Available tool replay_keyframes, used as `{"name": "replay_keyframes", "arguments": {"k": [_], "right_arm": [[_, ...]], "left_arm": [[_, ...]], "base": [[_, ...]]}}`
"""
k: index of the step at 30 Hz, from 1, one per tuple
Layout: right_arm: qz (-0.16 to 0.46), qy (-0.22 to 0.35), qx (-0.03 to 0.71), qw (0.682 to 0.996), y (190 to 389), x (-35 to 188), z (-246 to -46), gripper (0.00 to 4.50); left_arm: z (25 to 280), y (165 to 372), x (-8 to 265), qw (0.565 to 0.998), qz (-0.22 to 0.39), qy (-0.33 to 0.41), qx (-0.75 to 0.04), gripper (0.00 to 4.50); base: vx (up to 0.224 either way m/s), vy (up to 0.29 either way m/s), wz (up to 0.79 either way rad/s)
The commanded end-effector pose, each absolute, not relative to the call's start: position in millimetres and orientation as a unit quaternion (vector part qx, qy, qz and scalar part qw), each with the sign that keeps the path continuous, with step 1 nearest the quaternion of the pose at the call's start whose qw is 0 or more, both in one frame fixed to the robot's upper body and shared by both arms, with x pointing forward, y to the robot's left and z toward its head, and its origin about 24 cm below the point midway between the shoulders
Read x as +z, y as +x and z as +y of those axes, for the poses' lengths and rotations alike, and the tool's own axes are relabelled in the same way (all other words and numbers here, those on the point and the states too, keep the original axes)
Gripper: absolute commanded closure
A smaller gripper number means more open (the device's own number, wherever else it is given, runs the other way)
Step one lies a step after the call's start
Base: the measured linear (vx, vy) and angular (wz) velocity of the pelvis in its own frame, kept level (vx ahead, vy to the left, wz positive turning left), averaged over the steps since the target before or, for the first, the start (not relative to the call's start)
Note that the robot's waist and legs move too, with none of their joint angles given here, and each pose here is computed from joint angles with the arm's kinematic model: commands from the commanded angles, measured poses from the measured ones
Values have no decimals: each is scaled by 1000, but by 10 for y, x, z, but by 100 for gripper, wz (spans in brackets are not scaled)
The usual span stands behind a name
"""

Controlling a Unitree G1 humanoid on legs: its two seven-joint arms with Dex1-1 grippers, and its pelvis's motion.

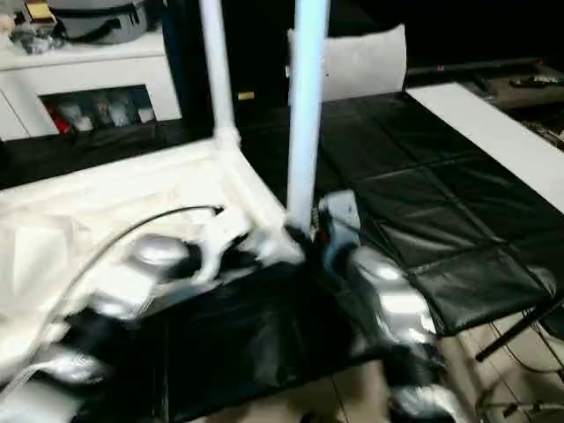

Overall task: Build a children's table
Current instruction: Rotate leg to tighten, then rotate table base

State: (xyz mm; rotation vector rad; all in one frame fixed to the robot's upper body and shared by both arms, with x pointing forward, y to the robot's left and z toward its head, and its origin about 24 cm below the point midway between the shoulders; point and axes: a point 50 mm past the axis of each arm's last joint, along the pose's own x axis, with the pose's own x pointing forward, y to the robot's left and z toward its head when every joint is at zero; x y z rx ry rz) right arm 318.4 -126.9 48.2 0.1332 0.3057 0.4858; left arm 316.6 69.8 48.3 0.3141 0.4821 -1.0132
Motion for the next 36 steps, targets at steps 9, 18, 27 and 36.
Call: {"name": "replay_keyframes", "arguments": {"k": [9, 18, 27, 36], "right_arm": [[127, 75, 230, 962, 3183, 490, -1266, 141], [98, -4, 261, 960, 2961, 580, -1638, 72], [76, -3, 364, 928, 2683, 766, -1621, 0], [69, 2, 425, 902, 2653, 942, -1281, 0]], "left_arm": [[450, 3122, 680, 812, 156, 169, -537, 450], [596, 3227, 686, 822, 127, 197, -520, 450], [676, 3113, 831, 813, 103, 134, -557, 372], [1265, 2782, 888, 806, 167, 132, -552, 313]], "base": [[24, -10, 4], [0, 0, 0], [0, 0, 0], [0, 0, 0]]}}
